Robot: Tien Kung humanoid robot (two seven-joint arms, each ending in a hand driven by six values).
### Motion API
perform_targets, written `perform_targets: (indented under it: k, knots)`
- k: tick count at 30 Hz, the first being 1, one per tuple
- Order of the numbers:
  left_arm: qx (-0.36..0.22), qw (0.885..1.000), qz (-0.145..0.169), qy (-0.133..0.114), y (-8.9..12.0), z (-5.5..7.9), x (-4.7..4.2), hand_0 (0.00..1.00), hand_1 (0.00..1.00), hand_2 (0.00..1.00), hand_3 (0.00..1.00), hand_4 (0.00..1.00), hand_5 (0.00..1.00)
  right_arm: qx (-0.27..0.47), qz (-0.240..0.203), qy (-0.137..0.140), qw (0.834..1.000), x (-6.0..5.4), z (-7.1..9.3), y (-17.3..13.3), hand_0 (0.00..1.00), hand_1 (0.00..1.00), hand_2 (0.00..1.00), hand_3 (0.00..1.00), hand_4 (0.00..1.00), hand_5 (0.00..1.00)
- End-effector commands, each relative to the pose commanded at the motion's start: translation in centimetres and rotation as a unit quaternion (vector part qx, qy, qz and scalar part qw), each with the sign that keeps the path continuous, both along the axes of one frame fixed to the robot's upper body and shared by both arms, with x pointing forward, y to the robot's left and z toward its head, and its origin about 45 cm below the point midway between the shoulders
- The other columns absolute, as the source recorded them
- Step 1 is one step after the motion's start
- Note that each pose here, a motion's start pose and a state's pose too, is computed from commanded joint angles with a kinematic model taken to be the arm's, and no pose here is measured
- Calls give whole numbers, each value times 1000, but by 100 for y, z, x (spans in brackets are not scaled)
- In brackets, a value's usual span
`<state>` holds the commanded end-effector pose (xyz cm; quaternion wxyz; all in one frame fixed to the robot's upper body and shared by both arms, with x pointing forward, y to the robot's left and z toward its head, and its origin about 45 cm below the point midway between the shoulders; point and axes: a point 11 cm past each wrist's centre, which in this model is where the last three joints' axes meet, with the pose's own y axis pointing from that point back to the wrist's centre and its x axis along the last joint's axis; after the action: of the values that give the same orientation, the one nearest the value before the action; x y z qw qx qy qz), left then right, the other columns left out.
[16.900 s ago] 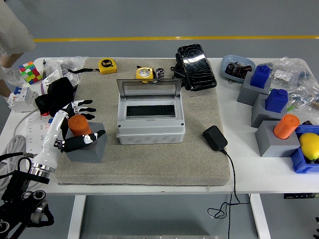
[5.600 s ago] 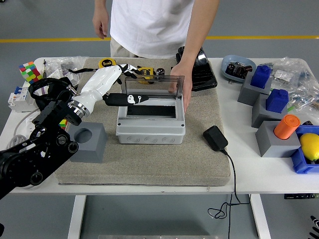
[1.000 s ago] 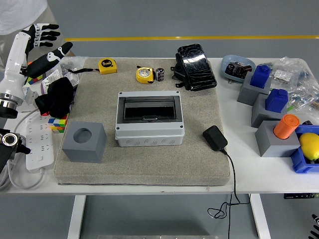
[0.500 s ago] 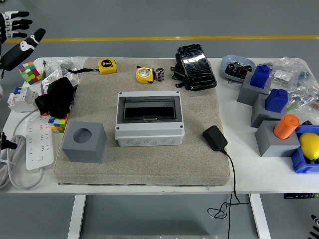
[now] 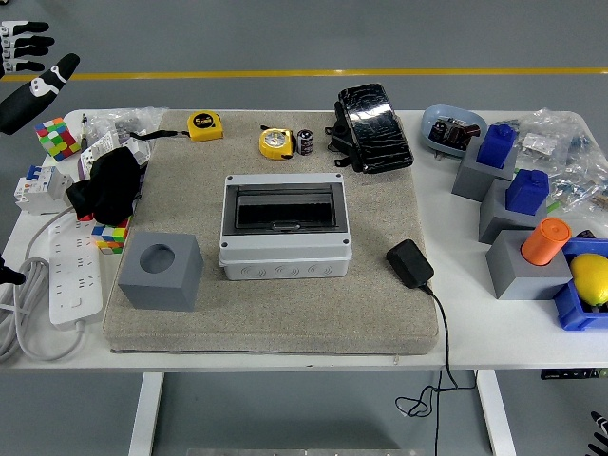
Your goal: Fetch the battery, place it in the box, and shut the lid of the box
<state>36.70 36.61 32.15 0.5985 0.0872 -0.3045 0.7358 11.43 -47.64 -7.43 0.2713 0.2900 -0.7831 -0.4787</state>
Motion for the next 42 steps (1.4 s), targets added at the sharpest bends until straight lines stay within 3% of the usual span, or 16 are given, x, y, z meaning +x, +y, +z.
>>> perform_targets:
  k: [6, 12, 20, 35, 42]
  knots:
    - [2, 1000, -5, 5, 7, -3, -8, 528, 664, 650, 700, 998, 629, -2, -2, -3, 1000, 32, -4, 28, 630, 654, 647, 539, 952, 448]
    - [17, 1000, -21, -4, -66, 118, 71, 521, 663, 651, 700, 998, 628, 4, 15, -17, 1000, 245, 45, 66, 630, 655, 649, 539, 950, 453]
    - [11, 1000, -22, 14, -75, -32, 11, 521, 662, 651, 699, 998, 633, 2, 5, 10, 1000, 15, 13, -20, 630, 655, 648, 540, 950, 455]
    - [19, 999, -22, 13, -26, 10, -26, 521, 660, 648, 696, 998, 637, 0, 11, 6, 1000, 92, 6, 45, 630, 656, 648, 540, 951, 456]
    - [18, 999, -19, 21, -6, -40, -50, 524, 660, 649, 694, 998, 641, 1, 9, 14, 1000, 16, -21, 54, 630, 656, 649, 540, 951, 456]
